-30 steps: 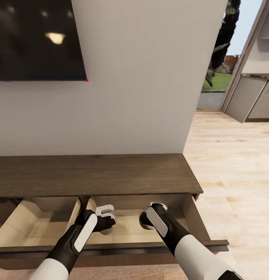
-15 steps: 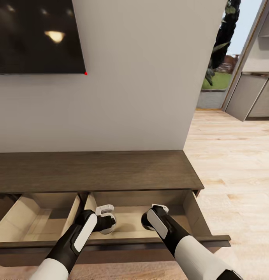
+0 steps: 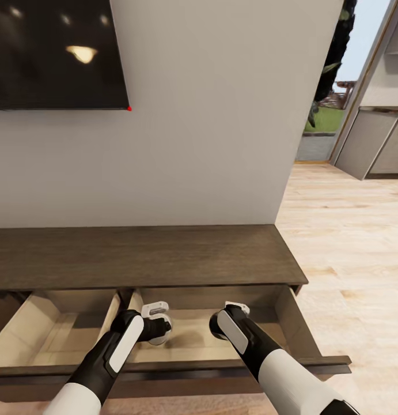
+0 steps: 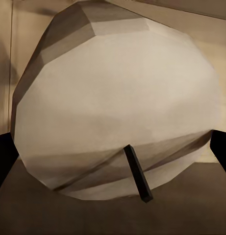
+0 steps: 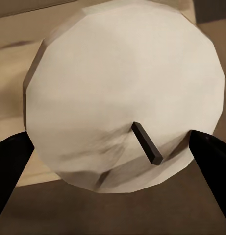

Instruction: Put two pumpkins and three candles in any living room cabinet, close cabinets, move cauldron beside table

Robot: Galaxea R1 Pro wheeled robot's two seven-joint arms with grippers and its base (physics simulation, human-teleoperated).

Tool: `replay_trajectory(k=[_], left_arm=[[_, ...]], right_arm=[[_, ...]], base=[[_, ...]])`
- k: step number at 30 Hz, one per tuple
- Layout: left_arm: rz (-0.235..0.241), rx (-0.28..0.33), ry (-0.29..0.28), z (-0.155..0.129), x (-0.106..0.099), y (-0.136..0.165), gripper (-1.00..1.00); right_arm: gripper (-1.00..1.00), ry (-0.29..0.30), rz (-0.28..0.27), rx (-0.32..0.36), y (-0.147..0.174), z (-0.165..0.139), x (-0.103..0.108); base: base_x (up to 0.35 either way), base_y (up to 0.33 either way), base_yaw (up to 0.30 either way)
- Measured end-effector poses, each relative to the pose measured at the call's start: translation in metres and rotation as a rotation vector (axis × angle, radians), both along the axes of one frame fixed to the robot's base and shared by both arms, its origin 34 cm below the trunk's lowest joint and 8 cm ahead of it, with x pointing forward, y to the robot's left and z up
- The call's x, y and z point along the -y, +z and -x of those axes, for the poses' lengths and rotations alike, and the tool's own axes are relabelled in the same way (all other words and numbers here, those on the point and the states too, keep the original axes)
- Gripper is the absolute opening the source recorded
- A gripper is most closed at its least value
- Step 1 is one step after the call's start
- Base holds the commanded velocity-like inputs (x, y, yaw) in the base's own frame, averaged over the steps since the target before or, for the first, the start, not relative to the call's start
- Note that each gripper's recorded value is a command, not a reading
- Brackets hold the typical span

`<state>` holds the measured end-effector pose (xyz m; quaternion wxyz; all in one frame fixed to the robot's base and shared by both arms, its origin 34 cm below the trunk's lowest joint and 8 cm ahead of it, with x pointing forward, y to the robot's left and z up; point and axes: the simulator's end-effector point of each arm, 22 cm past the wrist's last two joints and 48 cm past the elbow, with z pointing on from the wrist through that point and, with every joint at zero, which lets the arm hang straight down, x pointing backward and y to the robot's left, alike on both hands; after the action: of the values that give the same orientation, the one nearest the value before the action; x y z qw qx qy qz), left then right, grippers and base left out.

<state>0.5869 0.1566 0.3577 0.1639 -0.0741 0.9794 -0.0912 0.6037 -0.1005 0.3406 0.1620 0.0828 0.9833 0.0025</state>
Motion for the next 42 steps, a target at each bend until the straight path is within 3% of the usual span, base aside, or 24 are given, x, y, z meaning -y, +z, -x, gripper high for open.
replay_trajectory(k=[9, 21, 42], left_arm=[[0.0, 0.0, -0.001, 0.0, 0.001, 0.0, -1.0], [0.001, 0.0, -0.002, 0.007, 0.001, -0.027, -1.0], [-0.001, 0.0, -0.002, 0.007, 0.001, -0.027, -1.0]], right_arm=[[-1.0, 0.0, 0.0, 0.0, 0.0, 0.0, 0.0], [-1.0, -0.002, 0.0, 0.003, -0.027, 0.007, 0.0], [-1.0, 0.004, 0.004, 0.008, -0.027, 0.007, -0.001]], base=[[0.004, 0.003, 0.0], [0.0, 0.0, 0.0], [0.074, 0.0, 0.0]])
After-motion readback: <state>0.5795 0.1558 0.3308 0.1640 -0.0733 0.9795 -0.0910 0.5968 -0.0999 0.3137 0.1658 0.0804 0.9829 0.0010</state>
